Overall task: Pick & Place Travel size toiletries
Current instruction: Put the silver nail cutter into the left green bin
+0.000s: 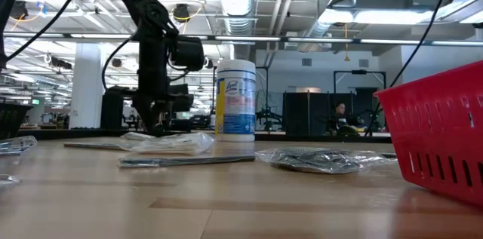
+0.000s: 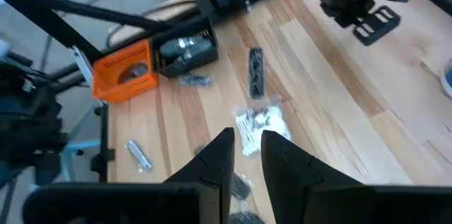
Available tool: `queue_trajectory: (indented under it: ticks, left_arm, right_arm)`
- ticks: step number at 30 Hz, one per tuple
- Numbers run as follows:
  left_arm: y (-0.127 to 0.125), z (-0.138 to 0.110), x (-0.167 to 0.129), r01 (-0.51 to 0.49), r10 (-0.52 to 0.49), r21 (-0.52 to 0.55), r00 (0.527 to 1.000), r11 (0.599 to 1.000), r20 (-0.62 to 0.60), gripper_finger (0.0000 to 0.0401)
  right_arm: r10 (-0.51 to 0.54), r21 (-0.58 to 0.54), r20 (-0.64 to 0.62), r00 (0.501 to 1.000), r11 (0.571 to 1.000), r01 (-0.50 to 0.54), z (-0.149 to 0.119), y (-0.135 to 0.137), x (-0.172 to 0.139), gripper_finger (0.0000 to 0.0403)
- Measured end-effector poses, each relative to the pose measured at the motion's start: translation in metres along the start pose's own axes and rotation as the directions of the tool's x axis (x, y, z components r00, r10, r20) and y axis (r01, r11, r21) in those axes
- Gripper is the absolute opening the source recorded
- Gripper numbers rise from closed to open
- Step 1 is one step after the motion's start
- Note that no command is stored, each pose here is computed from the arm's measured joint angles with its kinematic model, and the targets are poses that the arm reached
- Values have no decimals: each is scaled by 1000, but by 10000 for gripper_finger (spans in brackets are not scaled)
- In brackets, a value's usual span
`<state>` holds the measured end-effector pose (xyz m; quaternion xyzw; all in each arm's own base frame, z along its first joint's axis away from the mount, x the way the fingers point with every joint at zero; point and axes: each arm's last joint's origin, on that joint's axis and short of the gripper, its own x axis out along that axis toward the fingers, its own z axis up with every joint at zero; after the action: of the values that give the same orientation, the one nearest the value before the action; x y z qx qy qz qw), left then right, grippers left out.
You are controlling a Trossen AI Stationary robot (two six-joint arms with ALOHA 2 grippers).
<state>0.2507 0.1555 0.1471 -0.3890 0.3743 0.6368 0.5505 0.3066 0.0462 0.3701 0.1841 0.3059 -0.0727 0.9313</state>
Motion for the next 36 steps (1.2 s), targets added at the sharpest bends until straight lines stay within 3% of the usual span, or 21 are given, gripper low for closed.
queue_trajectory:
  ticks: [12, 21, 30, 36]
  left_arm:
    - [9, 19, 12, -34, 34, -71, 999, 997, 3, 0]
    - [2, 11, 32, -42, 42, 1, 996, 999, -76, 0]
    - [-22, -33, 9, 91, -76, 107, 987, 990, -141, 0]
    - [-45, -81, -15, 274, -236, 144, 942, 951, -239, 0]
  right_arm:
    - [0, -4, -5, 1000, 1000, 0, -1, 0, -8, 65]
    - [-1, -4, -4, 1000, 1000, 1, -1, 0, -8, 65]
    - [-20, -2, 7, 1000, 1000, 20, -1, -1, -8, 65]
    - [-52, 28, -6, 999, 998, 52, 0, -7, -7, 65]
